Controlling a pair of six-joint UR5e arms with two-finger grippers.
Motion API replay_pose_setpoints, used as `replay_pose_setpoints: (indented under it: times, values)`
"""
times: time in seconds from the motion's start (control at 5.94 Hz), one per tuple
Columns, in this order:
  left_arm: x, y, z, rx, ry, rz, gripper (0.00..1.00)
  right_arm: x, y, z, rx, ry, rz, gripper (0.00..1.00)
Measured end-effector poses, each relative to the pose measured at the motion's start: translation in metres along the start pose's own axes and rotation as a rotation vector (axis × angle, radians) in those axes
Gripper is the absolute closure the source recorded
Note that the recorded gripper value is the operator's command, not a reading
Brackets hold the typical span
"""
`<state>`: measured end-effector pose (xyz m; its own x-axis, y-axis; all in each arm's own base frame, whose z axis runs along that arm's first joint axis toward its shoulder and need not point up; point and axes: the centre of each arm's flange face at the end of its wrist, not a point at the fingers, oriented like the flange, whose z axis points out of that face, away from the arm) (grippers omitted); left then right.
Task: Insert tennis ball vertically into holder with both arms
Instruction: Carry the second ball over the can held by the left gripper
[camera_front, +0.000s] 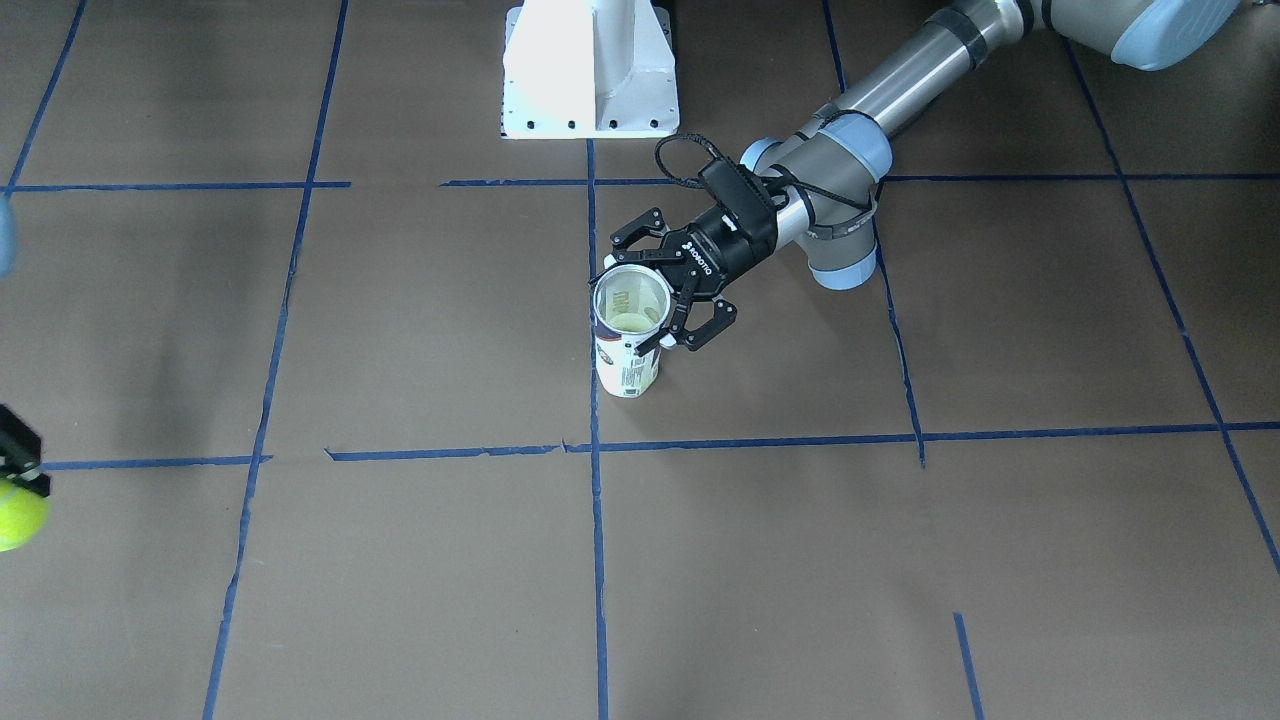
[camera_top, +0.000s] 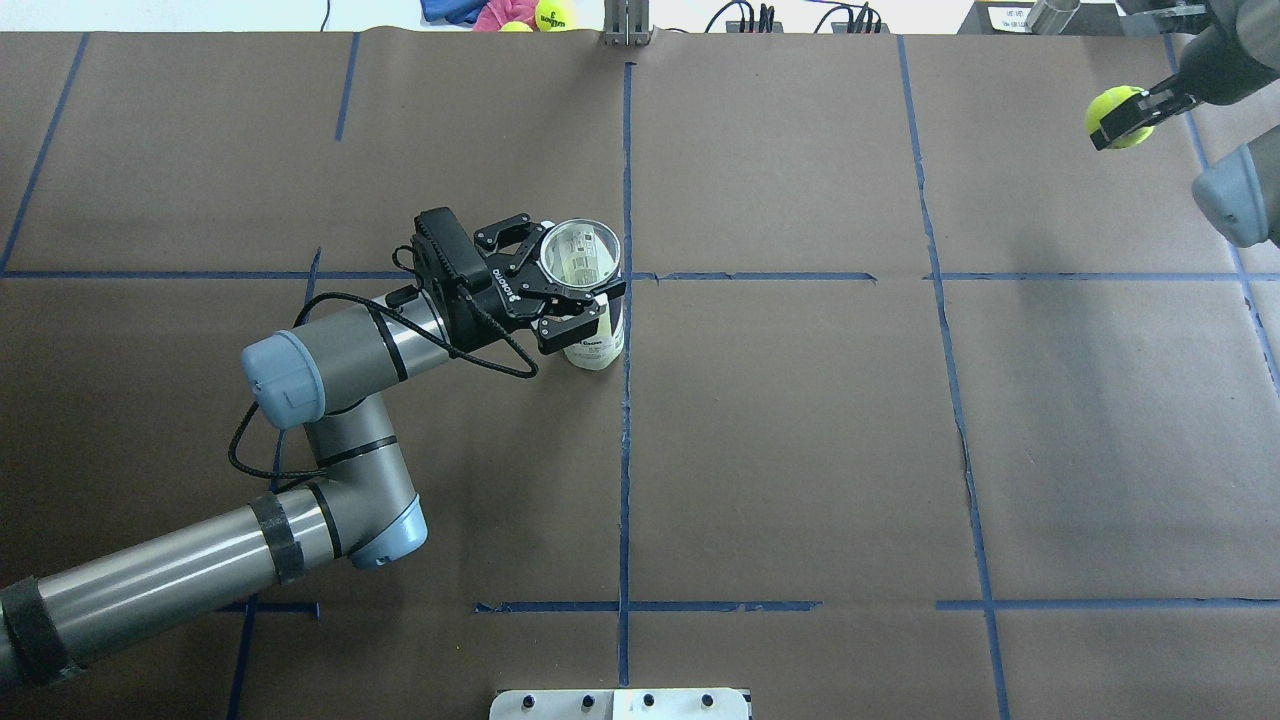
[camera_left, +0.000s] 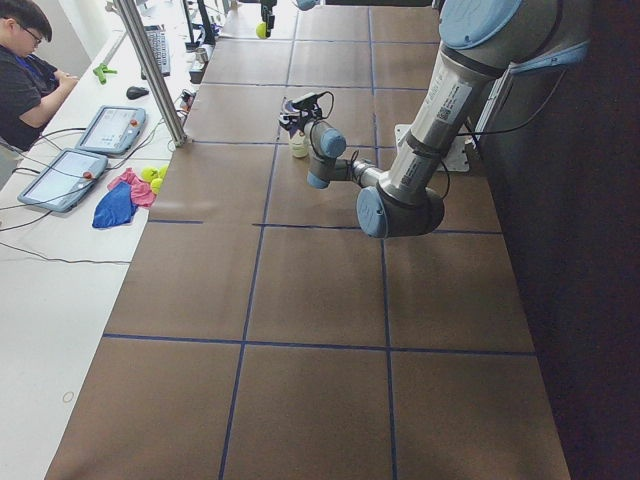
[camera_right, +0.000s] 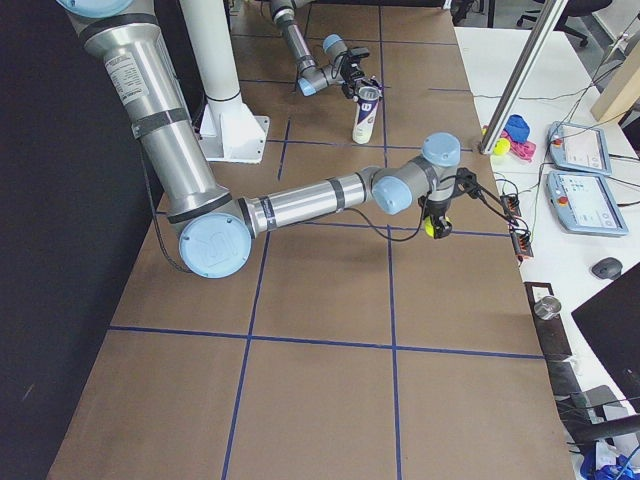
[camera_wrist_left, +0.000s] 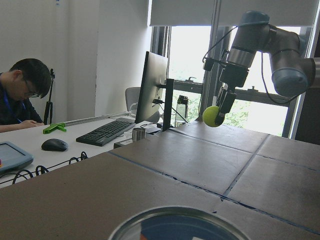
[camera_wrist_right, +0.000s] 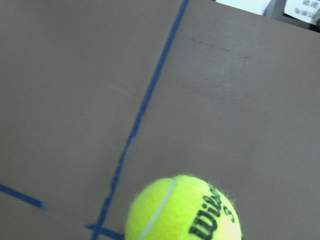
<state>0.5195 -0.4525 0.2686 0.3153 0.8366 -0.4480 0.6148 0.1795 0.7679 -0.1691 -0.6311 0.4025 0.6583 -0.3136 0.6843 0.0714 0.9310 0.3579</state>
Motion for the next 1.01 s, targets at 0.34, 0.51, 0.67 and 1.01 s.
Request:
replay_pose_setpoints:
  times: [0.34, 0.51, 0.67, 1.01]
  values:
    - [0.002, 0.0, 0.001, 0.0, 0.003, -0.001, 0.11, -0.161, 0.008, -0.067, -0.014, -0.032, 0.136, 1.0]
    - [0.002, -0.001, 0.002, 0.0, 0.003, -0.001, 0.11, -0.243, 0.012, -0.085, -0.017, -0.036, 0.202, 1.0]
    - [0.003, -0.001, 0.003, -0.002, 0.003, -0.001, 0.11, -0.319, 0.015, -0.093, -0.013, -0.041, 0.257, 1.0]
    - [0.003, -0.001, 0.004, -0.002, 0.002, -0.001, 0.11, -0.437, -0.006, -0.086, -0.007, -0.037, 0.338, 1.0]
